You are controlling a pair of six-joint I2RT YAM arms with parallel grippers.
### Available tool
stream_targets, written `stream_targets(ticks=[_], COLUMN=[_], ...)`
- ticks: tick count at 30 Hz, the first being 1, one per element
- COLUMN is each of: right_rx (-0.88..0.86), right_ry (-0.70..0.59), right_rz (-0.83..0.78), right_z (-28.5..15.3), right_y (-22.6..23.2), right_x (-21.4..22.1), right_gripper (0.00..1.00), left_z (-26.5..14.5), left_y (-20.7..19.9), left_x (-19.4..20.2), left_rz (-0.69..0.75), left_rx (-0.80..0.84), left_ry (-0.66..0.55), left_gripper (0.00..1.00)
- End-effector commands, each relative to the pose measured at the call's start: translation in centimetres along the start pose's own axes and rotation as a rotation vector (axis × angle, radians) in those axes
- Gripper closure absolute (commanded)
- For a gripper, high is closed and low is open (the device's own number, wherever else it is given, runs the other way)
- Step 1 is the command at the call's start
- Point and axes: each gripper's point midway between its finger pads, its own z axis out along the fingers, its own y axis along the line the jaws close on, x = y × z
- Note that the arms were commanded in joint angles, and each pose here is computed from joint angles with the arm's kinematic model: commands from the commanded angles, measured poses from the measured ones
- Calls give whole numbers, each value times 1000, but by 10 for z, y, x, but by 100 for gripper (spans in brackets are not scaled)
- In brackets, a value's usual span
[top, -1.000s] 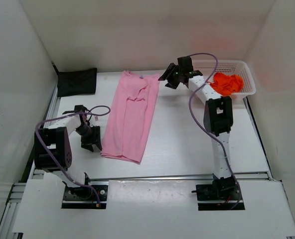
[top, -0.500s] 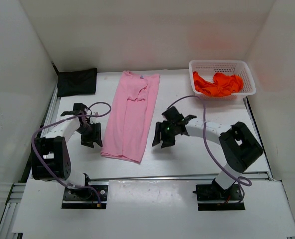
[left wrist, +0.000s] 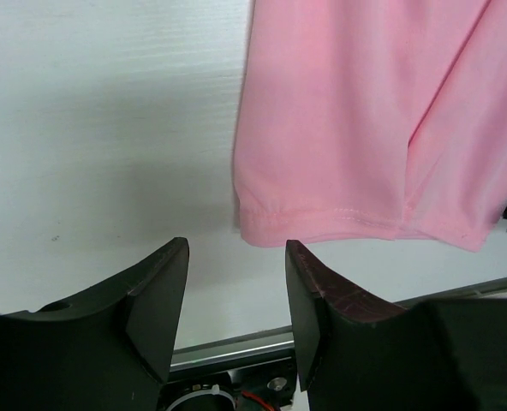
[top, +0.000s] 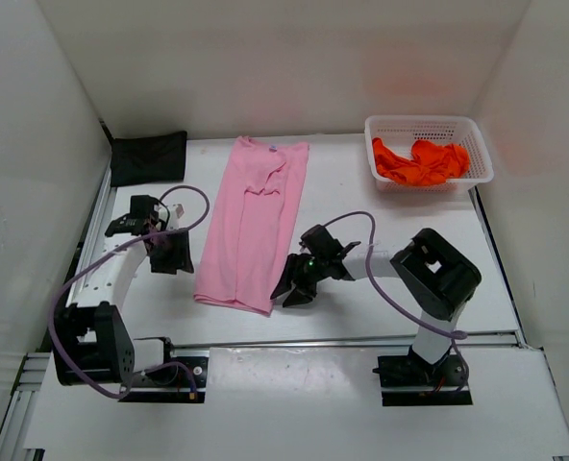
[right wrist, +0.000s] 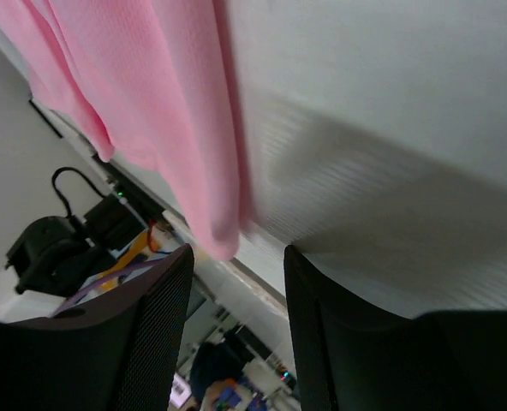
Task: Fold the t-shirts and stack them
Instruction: Rotate the tshirt 90 degrees
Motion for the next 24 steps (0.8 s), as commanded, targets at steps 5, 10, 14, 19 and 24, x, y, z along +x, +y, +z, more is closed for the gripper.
stream_targets(ticks=[5,10,14,19,24], right_rx=[107,153,145,160,184], right_ry=[45,102,158,153,112], right_rz=[86,120,129,99,43], right_z=[23,33,38,26,-9], right_y=[-25,-34,-35,-51,-83], right_x=[4,11,16,25,28], right_gripper=[50,68,94,100,100], left_z=[-18,-20,-24,-7,0], left_y=[3,10,10,20,3], left_x=[-13,-17,-18,11,28], left_rz=[26,28,31,62,192], left_rx=[-42,-86,-86,-172,-190], left_ry=[-101,-121,-139,-43,5], left_gripper=[40,40,40,40,40])
